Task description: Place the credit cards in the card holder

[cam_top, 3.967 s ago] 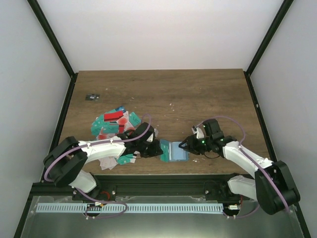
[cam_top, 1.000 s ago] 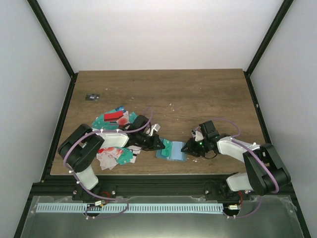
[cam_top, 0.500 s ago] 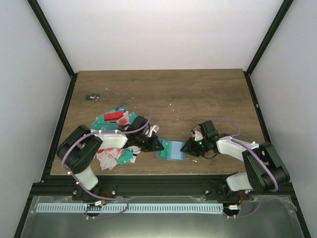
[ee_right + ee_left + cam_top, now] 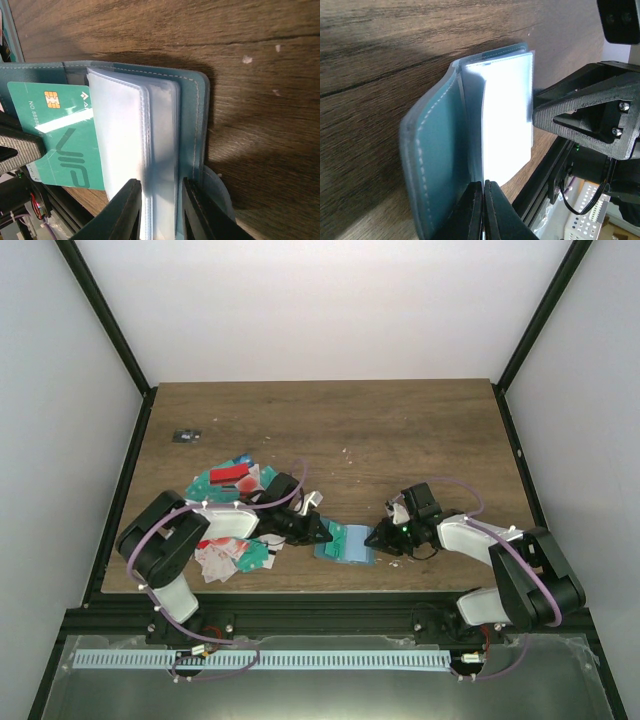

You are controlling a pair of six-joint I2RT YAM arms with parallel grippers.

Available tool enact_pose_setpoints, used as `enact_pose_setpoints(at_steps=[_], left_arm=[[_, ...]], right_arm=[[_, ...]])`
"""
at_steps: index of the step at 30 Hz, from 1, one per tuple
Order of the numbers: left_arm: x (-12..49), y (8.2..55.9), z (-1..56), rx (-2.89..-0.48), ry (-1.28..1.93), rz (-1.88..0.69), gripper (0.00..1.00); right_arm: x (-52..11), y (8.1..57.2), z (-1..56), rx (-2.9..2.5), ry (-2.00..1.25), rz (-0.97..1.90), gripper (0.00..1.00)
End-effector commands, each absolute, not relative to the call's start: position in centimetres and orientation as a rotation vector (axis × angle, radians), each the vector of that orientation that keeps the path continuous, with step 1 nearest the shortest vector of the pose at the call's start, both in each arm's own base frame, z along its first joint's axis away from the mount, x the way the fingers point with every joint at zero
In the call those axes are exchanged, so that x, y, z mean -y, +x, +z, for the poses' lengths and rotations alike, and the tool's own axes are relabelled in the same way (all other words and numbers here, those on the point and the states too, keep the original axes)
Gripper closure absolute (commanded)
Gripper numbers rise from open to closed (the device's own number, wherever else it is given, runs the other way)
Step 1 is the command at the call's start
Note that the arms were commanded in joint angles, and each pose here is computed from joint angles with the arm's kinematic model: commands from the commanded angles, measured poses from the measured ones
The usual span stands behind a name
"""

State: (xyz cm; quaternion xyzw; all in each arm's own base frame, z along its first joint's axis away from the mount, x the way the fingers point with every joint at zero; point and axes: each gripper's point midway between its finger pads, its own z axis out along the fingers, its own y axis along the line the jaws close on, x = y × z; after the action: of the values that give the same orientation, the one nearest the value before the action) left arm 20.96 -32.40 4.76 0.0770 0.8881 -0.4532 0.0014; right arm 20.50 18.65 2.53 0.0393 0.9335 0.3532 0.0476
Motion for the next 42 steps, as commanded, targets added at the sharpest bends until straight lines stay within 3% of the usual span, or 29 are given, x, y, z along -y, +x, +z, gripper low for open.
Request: enact_pose_setpoints(at_steps=[1,42], left_arm=[[33.2,21.4,4.7,-2.768,0.255,-1.445,0.96],[36.4,20.4,2.0,-2.852,0.112,-1.421,0.96]], right_arm=[[-16.6,20.1,0.4,-2.911,0.158,0.89,0.74],[-16.4,19.3,-0.4,-2.944,0.158,0.887,0.78]])
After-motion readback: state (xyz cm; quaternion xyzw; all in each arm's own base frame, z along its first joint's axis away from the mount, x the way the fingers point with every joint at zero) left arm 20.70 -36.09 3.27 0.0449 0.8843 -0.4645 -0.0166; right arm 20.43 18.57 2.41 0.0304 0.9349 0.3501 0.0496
